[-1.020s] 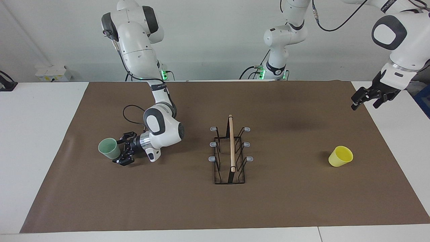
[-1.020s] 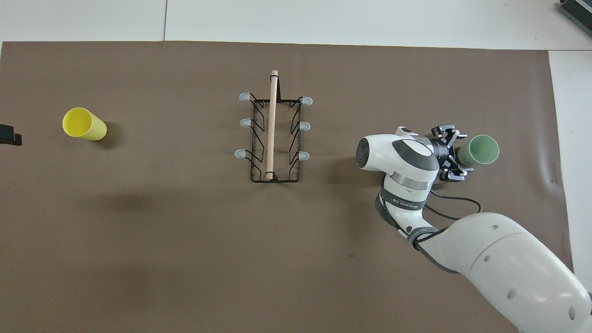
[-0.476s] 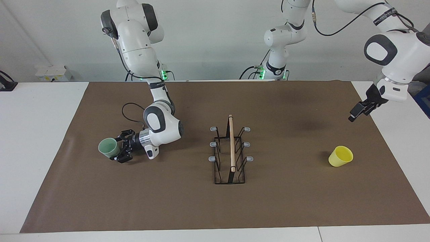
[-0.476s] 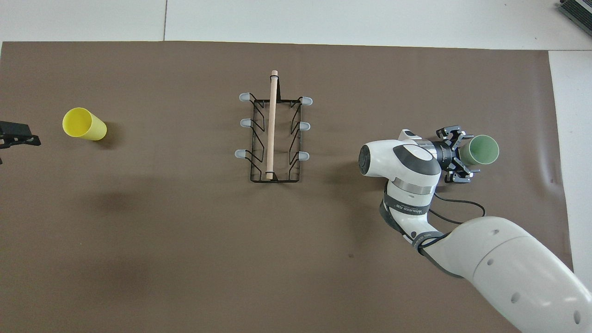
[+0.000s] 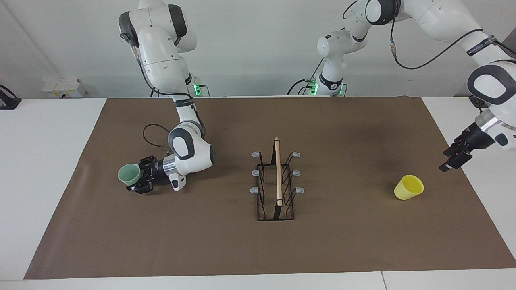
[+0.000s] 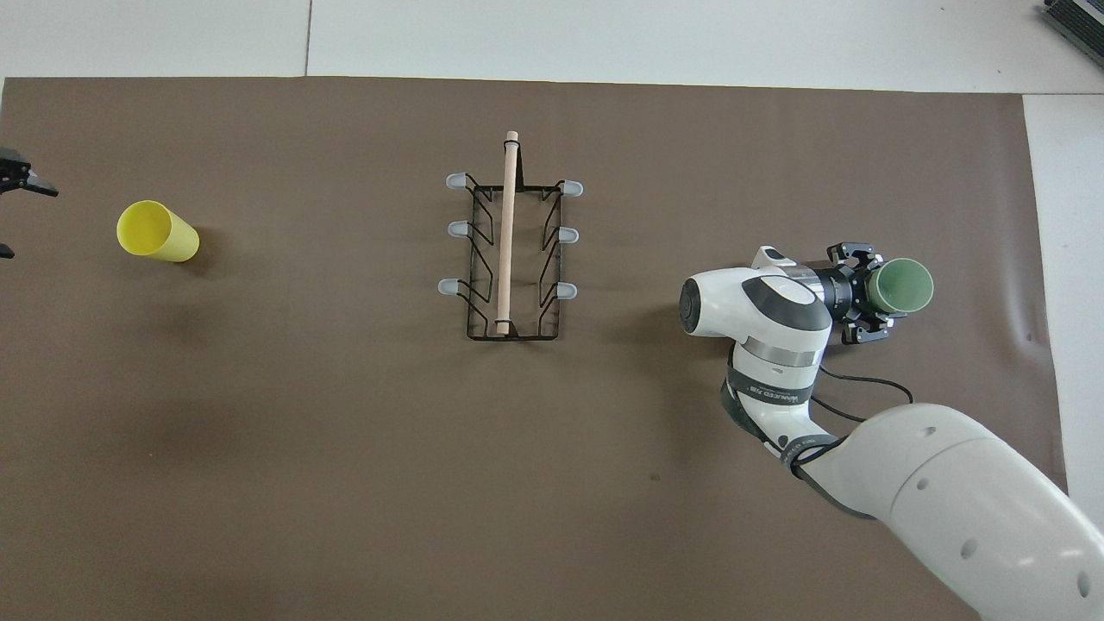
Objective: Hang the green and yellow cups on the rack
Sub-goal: 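Close the right gripper on the green cup rim while the left gripper approaches, then lift the green cup with the right gripper while the left gripper grasps yellow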
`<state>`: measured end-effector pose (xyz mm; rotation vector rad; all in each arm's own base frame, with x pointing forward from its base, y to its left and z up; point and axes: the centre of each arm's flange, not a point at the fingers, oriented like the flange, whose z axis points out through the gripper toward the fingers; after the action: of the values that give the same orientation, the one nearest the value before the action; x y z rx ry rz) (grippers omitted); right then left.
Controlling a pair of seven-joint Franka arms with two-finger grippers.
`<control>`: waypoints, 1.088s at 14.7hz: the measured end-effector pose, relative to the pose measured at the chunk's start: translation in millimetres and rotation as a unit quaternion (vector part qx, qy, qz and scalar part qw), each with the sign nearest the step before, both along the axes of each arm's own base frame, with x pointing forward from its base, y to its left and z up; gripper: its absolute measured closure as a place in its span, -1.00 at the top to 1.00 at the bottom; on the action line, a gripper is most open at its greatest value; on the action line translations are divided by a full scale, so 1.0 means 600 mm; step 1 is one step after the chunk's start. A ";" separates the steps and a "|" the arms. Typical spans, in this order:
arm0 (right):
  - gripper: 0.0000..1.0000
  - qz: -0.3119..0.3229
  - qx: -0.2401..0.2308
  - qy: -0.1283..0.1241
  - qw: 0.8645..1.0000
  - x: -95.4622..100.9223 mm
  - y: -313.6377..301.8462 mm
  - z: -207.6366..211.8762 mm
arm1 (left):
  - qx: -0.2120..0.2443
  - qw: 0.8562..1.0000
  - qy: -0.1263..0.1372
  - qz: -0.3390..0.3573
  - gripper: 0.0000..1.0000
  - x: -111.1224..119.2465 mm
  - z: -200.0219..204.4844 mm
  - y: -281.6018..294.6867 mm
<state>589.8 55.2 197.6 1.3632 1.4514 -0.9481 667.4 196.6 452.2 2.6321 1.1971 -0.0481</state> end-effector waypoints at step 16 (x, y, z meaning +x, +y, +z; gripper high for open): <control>0.35 -0.191 0.289 -0.138 0.928 0.082 0.101 0.266 | -0.259 0.868 0.143 0.400 1.00 -0.047 -0.256 0.082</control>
<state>639.2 115.6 356.9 2.1778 1.3176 -0.5294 639.2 245.9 298.8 1.5603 1.9497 -0.5340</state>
